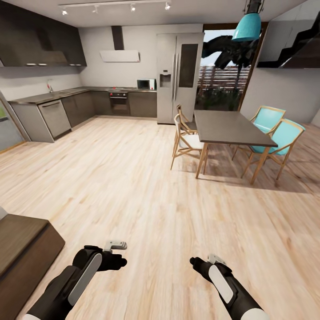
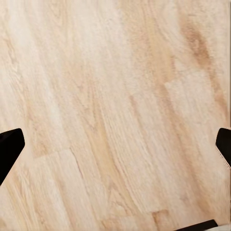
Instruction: Place each of the two pumpkins and all three candles from the living room inside a cabinet in the living room (use any cabinet), then make sure every cabinet is closed, and position the cauldron so it is next to a table in the living room.
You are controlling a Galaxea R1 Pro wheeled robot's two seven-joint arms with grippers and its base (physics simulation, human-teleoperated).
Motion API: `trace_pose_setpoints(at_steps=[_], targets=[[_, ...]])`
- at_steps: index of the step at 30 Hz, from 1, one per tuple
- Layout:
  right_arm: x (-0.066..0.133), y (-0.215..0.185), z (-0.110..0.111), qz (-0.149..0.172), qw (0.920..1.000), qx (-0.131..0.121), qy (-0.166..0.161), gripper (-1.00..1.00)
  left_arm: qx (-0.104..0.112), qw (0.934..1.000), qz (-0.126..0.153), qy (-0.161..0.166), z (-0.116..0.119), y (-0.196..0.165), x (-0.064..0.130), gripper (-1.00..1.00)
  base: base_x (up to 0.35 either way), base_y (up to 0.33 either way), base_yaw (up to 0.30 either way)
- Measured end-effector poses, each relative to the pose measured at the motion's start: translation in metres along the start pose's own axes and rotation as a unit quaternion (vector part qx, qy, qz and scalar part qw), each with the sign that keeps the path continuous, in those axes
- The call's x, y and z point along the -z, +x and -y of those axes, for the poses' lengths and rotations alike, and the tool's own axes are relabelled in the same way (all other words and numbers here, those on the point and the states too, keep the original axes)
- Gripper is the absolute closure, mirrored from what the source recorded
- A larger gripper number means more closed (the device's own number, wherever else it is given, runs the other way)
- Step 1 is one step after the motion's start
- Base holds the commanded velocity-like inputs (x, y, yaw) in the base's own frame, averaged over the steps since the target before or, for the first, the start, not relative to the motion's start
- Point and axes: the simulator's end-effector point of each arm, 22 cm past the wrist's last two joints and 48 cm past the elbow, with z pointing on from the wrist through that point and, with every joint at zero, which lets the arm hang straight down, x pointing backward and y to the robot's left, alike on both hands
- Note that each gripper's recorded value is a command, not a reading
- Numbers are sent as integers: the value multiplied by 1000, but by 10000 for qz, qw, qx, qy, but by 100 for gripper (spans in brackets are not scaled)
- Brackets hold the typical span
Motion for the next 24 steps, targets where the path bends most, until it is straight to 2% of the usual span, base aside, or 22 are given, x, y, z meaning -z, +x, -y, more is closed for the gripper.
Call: trace_pose_setpoints(at_steps=[6,15,24], targets=[[0,0,0,3,10000,20,8,-100,7,10000,-4,10,0,0,0,-100,95,-111,0],[0,0,1,12,10000,34,33,-100,33,10000,-10,51,2,0,0,-100,8,-11,13],[0,0,-2,37,10000,74,36,-100,44,10000,-12,66,3,0,0,-100,0,0,262]])
